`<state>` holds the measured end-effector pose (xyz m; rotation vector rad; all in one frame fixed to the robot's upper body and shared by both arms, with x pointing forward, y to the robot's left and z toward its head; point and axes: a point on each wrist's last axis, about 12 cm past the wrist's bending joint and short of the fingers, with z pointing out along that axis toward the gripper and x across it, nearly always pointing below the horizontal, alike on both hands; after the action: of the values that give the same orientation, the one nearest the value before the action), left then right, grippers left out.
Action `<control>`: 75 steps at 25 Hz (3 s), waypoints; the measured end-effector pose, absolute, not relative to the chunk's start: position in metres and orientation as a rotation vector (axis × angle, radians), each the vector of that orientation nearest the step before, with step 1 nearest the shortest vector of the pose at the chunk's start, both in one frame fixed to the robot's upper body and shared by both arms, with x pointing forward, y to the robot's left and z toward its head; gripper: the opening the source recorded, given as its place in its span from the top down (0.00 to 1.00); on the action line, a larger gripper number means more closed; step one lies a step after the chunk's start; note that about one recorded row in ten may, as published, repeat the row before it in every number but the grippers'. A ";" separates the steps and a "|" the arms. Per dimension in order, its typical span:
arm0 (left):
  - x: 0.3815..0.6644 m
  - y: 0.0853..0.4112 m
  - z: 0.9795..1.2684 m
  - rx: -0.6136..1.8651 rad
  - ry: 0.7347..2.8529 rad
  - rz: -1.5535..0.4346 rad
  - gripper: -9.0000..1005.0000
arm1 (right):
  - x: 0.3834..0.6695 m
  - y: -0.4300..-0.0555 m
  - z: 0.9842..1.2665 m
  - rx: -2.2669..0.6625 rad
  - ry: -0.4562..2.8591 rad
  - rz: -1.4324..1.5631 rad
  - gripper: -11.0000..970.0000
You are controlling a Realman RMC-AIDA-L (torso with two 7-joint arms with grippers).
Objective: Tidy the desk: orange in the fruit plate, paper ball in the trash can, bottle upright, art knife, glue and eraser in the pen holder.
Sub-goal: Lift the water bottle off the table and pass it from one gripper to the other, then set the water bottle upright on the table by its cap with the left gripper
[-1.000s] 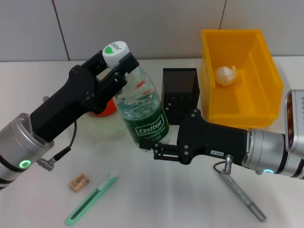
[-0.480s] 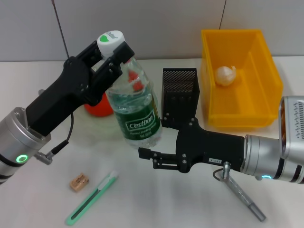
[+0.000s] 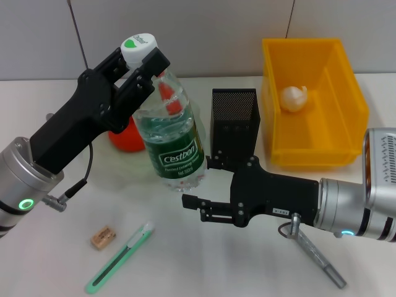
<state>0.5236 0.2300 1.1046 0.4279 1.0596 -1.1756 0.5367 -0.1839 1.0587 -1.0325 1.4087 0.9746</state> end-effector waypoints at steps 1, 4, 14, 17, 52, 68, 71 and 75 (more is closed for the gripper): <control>0.524 0.230 1.105 0.428 1.060 -1.176 0.56 | 0.537 -0.184 1.058 -1.031 1.413 0.972 0.22; 0.524 0.231 1.105 0.426 1.053 -1.162 0.56 | 0.534 -0.187 1.055 -1.021 1.430 0.965 0.22; 0.520 0.237 1.098 0.430 1.074 -1.083 0.56 | 0.529 -0.201 1.044 -0.963 1.497 0.907 0.22; 0.518 0.239 1.095 0.434 1.089 -1.064 0.56 | 0.529 -0.205 1.042 -0.942 1.504 0.885 0.22; 0.506 0.267 1.071 0.585 1.286 -0.833 0.56 | 0.520 -0.224 1.034 -0.838 1.547 0.827 0.22; 0.493 0.284 1.059 0.587 1.337 -0.729 0.56 | 0.523 -0.226 1.034 -0.814 1.563 0.810 0.22; 0.490 0.286 1.057 0.592 1.336 -0.712 0.56 | 0.524 -0.226 1.034 -0.806 1.562 0.809 0.22; 0.490 0.287 1.057 0.599 1.336 -0.700 0.56 | 0.524 -0.226 1.034 -0.804 1.562 0.810 0.22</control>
<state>0.4901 0.2867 1.0567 0.5987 1.3361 -0.6998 0.5240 -0.2260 1.0342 -0.8041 1.5617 0.8095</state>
